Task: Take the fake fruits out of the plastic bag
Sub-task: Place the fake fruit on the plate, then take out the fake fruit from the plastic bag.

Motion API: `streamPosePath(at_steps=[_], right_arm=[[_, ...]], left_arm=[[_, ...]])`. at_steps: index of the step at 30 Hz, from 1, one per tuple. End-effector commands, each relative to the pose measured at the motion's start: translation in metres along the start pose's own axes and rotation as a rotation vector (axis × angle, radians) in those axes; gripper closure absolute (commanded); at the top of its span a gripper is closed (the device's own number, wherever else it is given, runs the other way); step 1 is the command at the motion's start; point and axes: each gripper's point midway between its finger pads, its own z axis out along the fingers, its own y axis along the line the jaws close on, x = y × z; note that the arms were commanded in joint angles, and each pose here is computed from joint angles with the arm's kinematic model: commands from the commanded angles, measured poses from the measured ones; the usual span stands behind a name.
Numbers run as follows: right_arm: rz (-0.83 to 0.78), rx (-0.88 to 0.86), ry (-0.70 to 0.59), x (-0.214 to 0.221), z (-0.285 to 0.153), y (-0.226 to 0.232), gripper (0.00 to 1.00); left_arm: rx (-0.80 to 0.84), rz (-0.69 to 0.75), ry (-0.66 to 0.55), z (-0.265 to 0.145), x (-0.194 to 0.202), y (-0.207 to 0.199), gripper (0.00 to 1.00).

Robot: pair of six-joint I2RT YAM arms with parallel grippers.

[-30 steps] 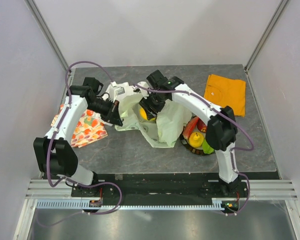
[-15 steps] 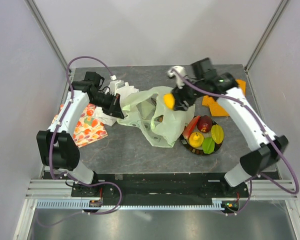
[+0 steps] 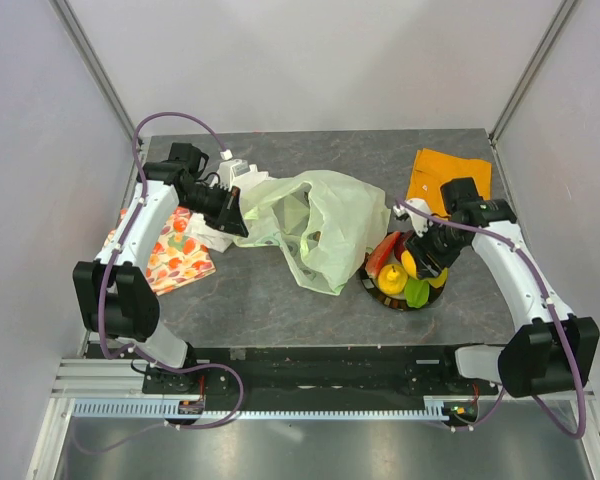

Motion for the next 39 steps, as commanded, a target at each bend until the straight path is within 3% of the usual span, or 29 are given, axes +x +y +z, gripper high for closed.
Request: streamPosePath(at_steps=[1, 12, 15, 16, 20, 26, 29, 34, 35, 39], right_arm=[[-0.1, 0.035, -0.005, 0.008, 0.002, -0.005, 0.6], [-0.116, 0.013, 0.001, 0.012, 0.025, -0.008, 0.47], [-0.11, 0.033, 0.0, 0.01, 0.021, -0.012, 0.28], [-0.1, 0.046, -0.004, 0.008, 0.019, -0.014, 0.02], [-0.125, 0.056, -0.083, -0.018, -0.011, -0.011, 0.02], [-0.135, 0.064, -0.392, -0.131, -0.089, -0.011, 0.02], [-0.254, -0.026, -0.467, -0.199, -0.091, 0.027, 0.02], [-0.406, -0.094, -0.567, -0.278, -0.071, 0.088, 0.11], [-0.414, -0.124, -0.549, -0.289, -0.05, 0.102, 0.13], [-0.286, -0.228, -0.51, -0.313, 0.009, 0.122, 0.3]], left_arm=[[-0.02, 0.008, -0.029, -0.006, -0.007, -0.004, 0.98], [-0.016, -0.007, -0.019, -0.003, -0.002, -0.003, 0.98], [-0.013, -0.007, -0.02, -0.003, -0.002, -0.004, 0.98], [-0.012, -0.004, -0.019, -0.004, -0.001, -0.004, 0.98], [0.007, 0.006, -0.024, -0.004, 0.0, -0.009, 0.98], [0.096, 0.014, -0.058, -0.004, -0.004, -0.026, 0.98], [0.104, 0.012, -0.057, -0.003, -0.005, -0.027, 0.98], [0.096, 0.006, -0.055, -0.003, -0.006, -0.025, 0.98], [0.093, 0.006, -0.054, -0.003, -0.006, -0.025, 0.99], [0.043, -0.004, -0.05, -0.006, -0.003, -0.02, 0.98]])
